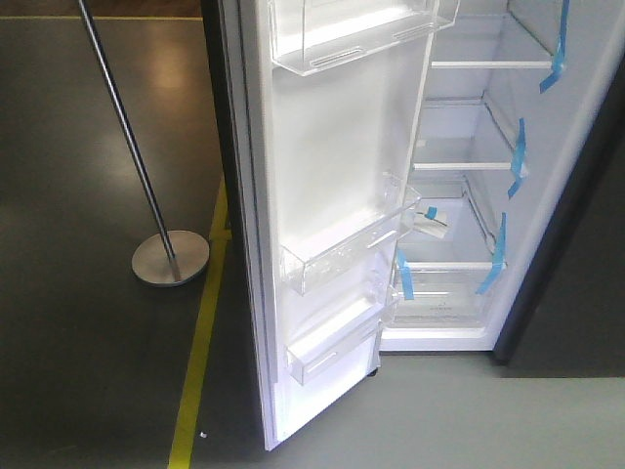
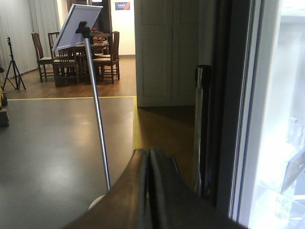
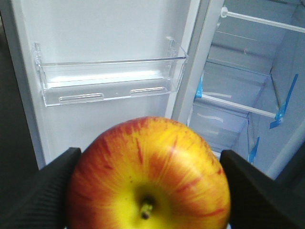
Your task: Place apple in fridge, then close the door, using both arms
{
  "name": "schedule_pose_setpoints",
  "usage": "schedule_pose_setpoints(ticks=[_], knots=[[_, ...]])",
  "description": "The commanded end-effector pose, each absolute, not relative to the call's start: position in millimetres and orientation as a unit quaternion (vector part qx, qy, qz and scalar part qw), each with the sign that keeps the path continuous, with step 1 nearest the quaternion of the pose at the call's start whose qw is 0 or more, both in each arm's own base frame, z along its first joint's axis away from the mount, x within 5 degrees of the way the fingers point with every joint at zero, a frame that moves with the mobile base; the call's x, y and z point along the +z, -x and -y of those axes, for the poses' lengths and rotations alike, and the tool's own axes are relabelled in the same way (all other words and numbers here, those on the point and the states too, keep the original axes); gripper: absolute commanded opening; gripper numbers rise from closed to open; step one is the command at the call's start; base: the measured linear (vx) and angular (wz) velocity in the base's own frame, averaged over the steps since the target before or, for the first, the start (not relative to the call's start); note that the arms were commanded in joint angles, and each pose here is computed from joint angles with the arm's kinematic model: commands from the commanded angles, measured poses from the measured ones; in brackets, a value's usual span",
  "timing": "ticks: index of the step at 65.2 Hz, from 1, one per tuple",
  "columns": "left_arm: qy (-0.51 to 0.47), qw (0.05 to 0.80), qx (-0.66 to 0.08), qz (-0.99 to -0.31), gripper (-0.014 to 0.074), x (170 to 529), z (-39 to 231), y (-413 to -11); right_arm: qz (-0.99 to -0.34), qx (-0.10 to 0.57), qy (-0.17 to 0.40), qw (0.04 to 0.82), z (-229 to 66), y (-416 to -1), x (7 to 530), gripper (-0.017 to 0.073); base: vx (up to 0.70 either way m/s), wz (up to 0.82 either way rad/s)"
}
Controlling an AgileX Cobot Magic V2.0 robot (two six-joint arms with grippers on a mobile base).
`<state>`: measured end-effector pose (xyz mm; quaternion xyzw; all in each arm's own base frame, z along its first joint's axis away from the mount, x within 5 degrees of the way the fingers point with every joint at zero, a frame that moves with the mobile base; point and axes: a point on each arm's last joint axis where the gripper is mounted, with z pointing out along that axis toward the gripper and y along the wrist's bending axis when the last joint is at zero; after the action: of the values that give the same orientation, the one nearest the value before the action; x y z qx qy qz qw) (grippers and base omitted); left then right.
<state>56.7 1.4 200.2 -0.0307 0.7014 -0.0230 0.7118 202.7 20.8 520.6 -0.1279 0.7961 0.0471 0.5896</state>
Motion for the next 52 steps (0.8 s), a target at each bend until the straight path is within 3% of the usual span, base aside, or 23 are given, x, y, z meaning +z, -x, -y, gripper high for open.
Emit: schedule_pose_setpoints(ticks=[1, 52], knots=[[0.023, 0.743, -0.032, -0.668, -0.0007, 212.4, 0.4, -54.2, -0.758, 0.043, 0.119, 0.64, -19.8, -195.2, 538.3, 0.0104, 0.09, -0.01], [0.023, 0.743, -0.032, -0.668, -0.0007, 212.4, 0.4, -54.2, -0.758, 0.043, 0.119, 0.64, -19.8, -195.2, 538.3, 0.0104, 0.09, -0.01]])
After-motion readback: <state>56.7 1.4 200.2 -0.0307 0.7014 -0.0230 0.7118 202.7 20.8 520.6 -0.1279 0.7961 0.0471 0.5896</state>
